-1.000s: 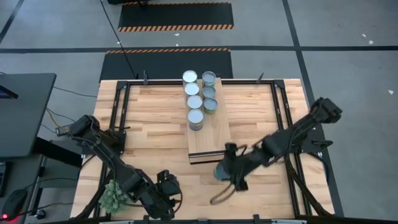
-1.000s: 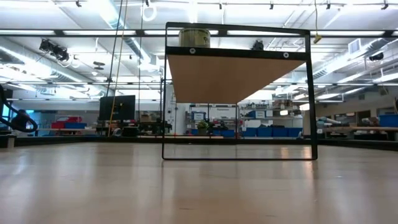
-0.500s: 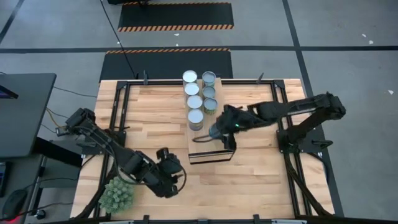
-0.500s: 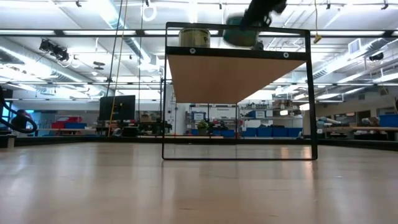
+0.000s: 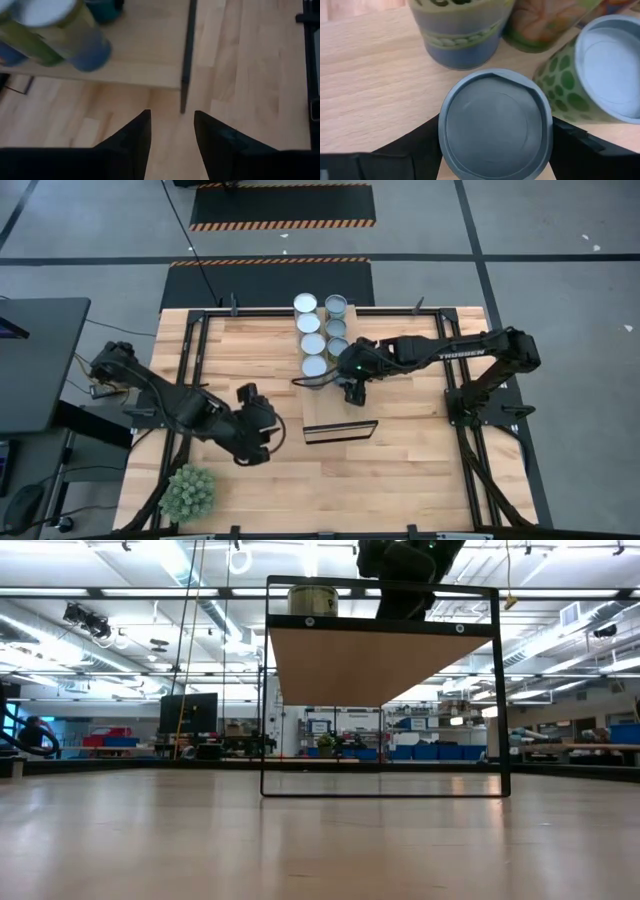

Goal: Pick and place cans onto a shelf
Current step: Put the canned tuna on the shelf

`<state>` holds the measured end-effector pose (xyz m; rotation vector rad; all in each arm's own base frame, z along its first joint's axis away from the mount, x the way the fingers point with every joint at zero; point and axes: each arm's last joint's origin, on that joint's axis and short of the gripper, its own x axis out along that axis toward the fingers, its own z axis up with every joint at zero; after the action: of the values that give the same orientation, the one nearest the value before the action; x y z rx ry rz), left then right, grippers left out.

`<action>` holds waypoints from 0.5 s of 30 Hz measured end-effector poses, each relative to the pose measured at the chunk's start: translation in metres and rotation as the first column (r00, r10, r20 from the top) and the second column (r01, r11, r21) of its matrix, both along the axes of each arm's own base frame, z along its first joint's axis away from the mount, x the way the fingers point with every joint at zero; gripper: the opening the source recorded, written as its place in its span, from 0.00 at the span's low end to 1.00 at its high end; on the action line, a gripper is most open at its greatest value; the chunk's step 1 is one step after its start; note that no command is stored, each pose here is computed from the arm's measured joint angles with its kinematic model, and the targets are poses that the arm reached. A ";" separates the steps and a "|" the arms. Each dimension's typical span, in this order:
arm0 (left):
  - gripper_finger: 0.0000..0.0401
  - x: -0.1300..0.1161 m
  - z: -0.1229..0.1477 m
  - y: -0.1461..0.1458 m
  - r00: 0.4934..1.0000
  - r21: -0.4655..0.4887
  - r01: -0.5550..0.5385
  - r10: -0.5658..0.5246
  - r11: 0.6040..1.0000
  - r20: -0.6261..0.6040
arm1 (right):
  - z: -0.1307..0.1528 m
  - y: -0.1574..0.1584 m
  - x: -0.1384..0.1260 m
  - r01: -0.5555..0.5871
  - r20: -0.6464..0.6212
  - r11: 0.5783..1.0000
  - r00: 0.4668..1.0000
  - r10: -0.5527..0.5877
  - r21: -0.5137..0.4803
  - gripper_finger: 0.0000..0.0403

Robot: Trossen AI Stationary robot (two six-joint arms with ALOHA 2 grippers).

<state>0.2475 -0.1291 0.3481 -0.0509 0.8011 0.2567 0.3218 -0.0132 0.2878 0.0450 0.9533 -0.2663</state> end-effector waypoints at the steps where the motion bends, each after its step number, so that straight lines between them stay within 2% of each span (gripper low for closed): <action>1: 0.39 -0.001 0.002 0.002 1.000 0.004 -0.003 0.003 1.000 0.010 | 0.000 0.000 0.000 0.004 0.000 1.000 1.000 -0.004 -0.008 0.73; 6: 0.39 -0.001 0.006 0.011 1.000 0.024 -0.017 0.016 1.000 0.022 | 0.000 0.000 0.002 0.003 0.013 1.000 1.000 -0.003 -0.009 0.76; 15: 0.39 -0.001 0.005 0.009 1.000 -0.018 0.014 -0.014 1.000 0.000 | -0.011 0.000 0.012 -0.007 0.001 1.000 1.000 0.007 0.002 0.78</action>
<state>0.2466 -0.1199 0.3535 -0.0619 0.8038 0.2364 0.3338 -0.0128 0.2765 0.0437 0.9527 -0.2590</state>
